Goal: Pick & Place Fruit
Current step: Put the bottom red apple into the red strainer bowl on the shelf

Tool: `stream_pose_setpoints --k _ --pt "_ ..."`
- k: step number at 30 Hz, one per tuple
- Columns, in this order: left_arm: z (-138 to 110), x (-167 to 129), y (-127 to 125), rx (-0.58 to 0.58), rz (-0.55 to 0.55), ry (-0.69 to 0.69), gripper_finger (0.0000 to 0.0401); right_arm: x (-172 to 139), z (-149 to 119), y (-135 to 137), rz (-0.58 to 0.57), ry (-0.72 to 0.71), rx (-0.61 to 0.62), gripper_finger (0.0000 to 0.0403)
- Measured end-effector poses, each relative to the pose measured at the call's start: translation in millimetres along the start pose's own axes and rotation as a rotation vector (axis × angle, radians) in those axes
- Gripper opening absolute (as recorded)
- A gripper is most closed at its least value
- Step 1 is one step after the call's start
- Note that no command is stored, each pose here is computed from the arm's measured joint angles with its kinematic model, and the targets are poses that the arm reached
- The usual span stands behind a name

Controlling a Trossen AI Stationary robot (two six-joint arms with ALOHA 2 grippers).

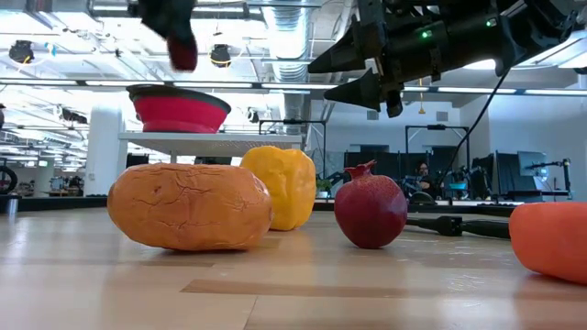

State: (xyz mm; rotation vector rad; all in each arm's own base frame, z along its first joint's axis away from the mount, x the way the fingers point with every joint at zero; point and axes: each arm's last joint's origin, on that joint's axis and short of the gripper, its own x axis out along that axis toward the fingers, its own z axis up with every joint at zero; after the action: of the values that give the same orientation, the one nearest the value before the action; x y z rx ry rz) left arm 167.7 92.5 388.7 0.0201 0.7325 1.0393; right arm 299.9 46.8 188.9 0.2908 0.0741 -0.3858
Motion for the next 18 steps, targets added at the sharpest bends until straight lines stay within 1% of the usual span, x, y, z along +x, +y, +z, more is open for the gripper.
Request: stream_pose_setpoints --k 5,9,11,18 --pt "-2.4 40.2 18.9 -0.075 -0.023 0.141 0.0290 -0.4 -0.3 0.7 0.003 0.001 -0.001 0.0286" --pt "-6.3 63.1 27.5 -0.096 0.026 0.218 0.0290 -0.3 -0.2 0.6 0.002 0.001 -0.004 0.0286" --pt "-7.5 70.5 29.9 -0.103 0.038 0.244 0.0291 -0.4 -0.1 0.6 0.002 0.000 -0.004 0.0286" --pt "-8.0 86.3 26.2 -0.103 0.000 0.287 0.0314 -0.4 -0.2 0.7 0.003 0.001 -0.004 0.0286"
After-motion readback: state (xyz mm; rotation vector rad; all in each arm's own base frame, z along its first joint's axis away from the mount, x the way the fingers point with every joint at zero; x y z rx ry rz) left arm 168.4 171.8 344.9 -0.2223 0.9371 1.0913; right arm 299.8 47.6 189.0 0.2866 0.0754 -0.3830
